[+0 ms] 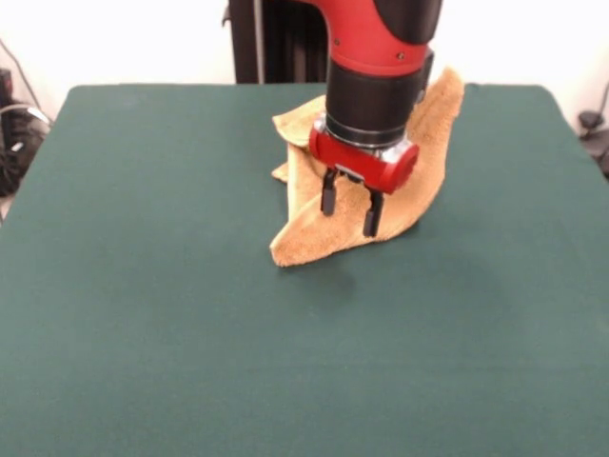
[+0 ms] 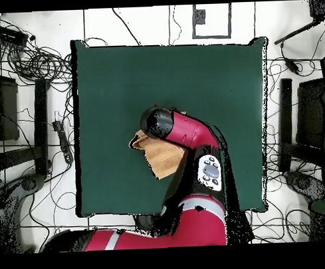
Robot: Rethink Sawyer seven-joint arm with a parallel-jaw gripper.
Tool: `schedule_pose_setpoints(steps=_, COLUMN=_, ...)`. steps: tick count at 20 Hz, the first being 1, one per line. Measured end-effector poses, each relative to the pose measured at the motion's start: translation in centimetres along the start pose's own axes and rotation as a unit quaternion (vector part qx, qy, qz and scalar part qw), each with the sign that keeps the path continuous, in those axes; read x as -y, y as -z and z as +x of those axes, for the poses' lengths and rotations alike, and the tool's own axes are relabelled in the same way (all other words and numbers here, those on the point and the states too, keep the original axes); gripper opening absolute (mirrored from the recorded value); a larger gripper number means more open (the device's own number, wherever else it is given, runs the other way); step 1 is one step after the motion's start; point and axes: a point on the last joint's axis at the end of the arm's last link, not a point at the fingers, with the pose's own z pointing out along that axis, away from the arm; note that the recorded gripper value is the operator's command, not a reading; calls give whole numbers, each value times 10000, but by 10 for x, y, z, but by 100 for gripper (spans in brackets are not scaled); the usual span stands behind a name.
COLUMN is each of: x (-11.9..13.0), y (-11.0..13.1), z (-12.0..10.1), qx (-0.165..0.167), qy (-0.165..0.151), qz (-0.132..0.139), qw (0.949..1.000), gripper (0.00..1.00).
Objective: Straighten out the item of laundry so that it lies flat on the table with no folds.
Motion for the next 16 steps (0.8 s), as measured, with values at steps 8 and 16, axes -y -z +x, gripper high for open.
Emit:
schedule_pose_setpoints(steps=8, x=-6, y=38, z=-19, qx=282, qy=-39, qz=-155, qw=9995, gripper=100)
schedule_pose_setpoints(steps=16, x=-3, y=38, z=-21, qx=278, qy=-60, qz=-145, qw=9995, gripper=100)
